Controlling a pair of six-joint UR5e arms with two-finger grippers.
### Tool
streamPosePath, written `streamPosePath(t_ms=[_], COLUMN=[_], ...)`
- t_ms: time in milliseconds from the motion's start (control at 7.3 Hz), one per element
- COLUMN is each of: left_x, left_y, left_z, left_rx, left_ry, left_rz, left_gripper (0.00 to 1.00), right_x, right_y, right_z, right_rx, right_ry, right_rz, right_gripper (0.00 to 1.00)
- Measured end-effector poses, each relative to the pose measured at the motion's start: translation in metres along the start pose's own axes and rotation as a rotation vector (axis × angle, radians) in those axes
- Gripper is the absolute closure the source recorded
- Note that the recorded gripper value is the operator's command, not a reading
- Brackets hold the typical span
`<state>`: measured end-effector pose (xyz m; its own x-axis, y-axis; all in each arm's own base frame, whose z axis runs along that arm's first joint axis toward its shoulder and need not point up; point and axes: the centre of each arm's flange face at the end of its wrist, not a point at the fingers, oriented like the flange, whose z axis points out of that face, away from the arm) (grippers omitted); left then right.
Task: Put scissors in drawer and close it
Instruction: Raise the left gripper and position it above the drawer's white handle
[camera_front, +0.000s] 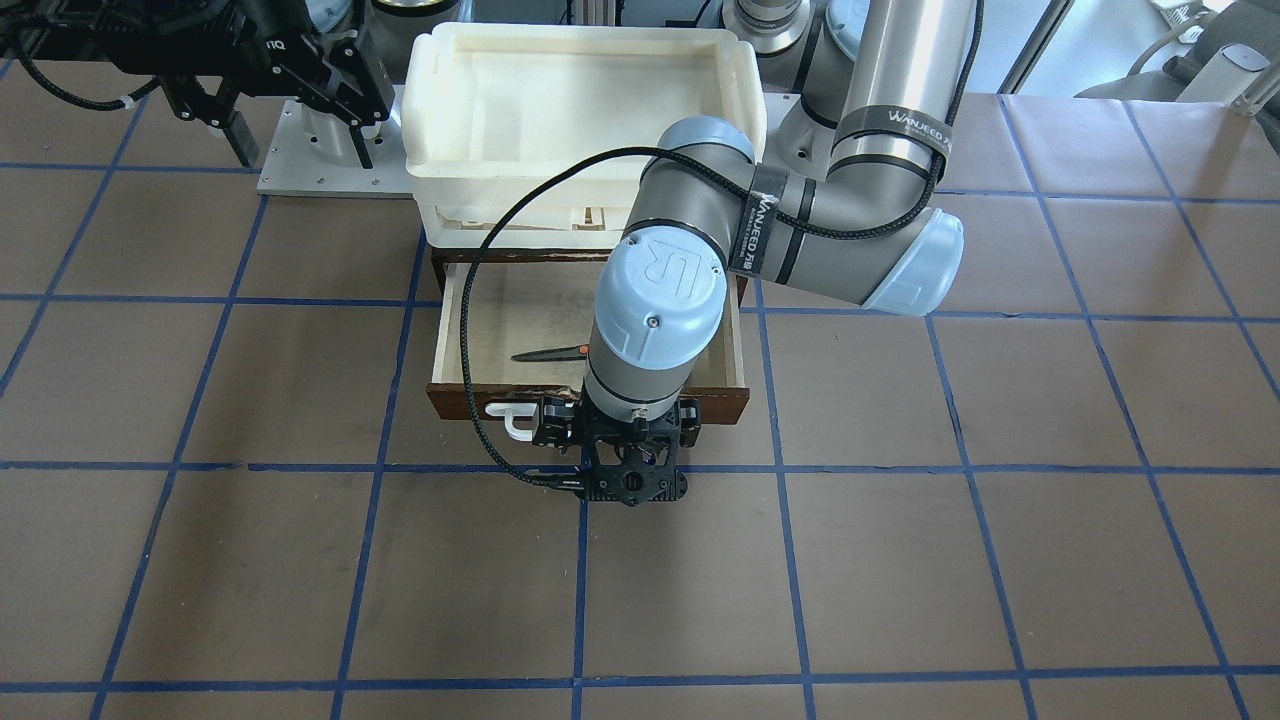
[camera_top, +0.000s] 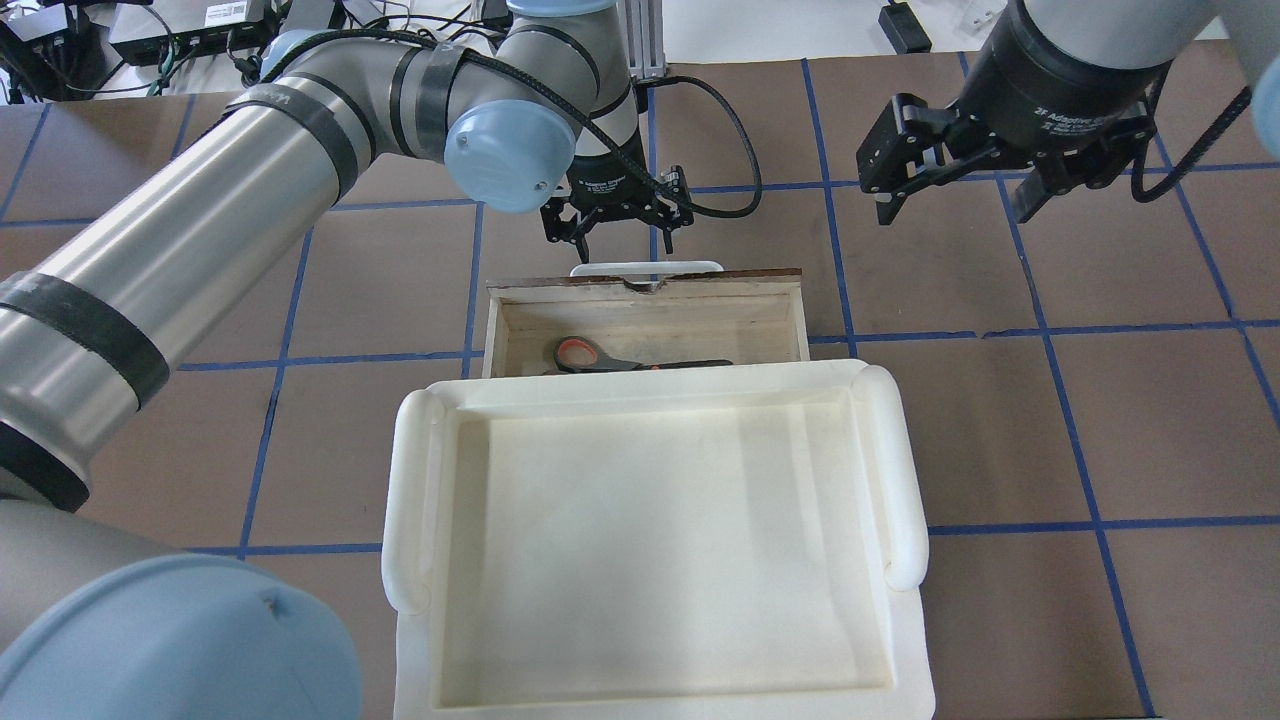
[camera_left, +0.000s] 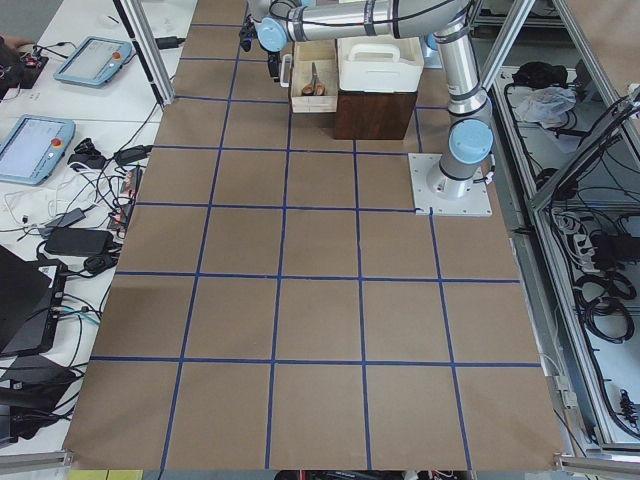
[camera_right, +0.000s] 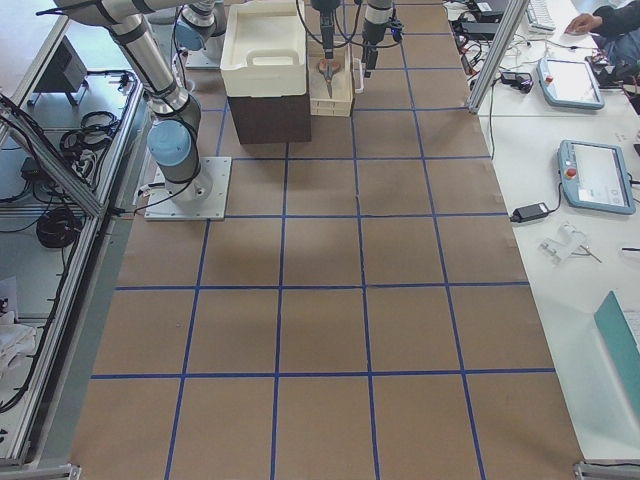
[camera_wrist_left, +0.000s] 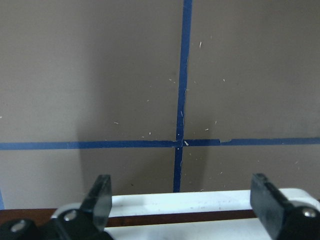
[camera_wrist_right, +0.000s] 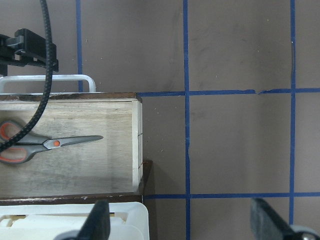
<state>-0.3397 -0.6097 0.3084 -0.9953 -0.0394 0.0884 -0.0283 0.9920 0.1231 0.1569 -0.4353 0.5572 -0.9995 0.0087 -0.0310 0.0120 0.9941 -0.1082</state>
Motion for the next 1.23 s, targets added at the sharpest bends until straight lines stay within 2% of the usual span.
streamPosePath(t_ms=[274,1233], left_x=[0.002,-0.002], left_y=[-0.005,0.013], left_z=[0.012,-0.006], left_rx=[-0.041,-0.167], left_ry=[-0.004,-0.045], left_rz=[-0.005,-0.008], left_gripper=[0.00,0.00], right_x=[-0.002,-0.002], right_y=[0.000,0.000], right_z=[0.000,0.001], right_rx=[0.005,0.003], right_ry=[-0.003,-0.010], right_rz=[-0.004,-0.012], right_gripper=[0.00,0.00])
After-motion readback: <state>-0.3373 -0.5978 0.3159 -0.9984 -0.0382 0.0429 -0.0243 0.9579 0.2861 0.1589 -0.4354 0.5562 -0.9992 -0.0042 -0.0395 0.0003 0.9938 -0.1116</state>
